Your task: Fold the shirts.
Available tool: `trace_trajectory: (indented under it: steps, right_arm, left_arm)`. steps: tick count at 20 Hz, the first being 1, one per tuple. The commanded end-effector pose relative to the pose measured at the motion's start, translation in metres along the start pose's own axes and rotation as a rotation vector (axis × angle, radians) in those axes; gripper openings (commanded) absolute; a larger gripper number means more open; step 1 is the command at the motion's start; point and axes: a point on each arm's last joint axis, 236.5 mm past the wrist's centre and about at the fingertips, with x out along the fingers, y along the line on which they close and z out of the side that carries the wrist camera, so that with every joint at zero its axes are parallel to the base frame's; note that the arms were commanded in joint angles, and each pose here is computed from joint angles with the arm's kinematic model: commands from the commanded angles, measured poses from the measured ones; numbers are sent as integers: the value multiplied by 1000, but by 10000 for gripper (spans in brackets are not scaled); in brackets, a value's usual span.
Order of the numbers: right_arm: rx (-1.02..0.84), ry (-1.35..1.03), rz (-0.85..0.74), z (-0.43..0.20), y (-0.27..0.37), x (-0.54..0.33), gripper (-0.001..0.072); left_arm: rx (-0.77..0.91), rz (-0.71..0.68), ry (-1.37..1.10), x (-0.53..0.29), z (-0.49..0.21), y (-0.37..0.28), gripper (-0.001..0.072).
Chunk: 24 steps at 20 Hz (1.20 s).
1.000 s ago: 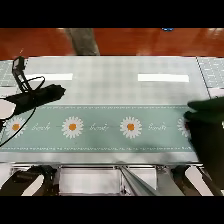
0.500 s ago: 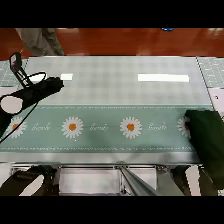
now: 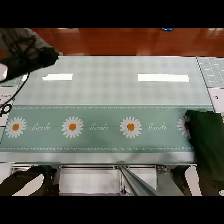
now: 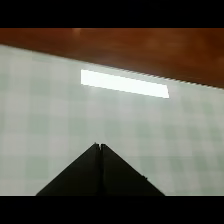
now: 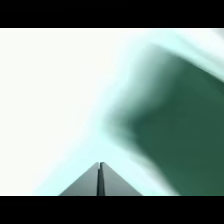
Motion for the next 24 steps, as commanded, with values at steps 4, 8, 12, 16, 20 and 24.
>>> trace_trajectory:
  steps: [4, 8, 12, 16, 20, 24]
  right_arm:
    - [-557, 408, 145, -152, 125, 125, 23]
    - [-636, 831, -284, -223, 14, 163, 23]
    - [-643, 822, -236, -221, 33, 169, 23]
    - [-693, 750, -214, -196, 59, 180, 24]
    - [-712, 701, -216, -187, 60, 188, 24]
    - [-716, 713, -229, -188, 57, 185, 24]
  left_arm:
    - [168, -44, 436, 18, -89, -42, 16]
    - [84, 185, 673, 21, -157, 29, 17]
    - [94, 182, 730, 17, -172, 25, 17]
    - [66, 201, 768, 19, -200, 33, 17]
    - [62, 211, 812, 13, -212, 37, 17]
    - [61, 213, 828, 10, -215, 37, 17]
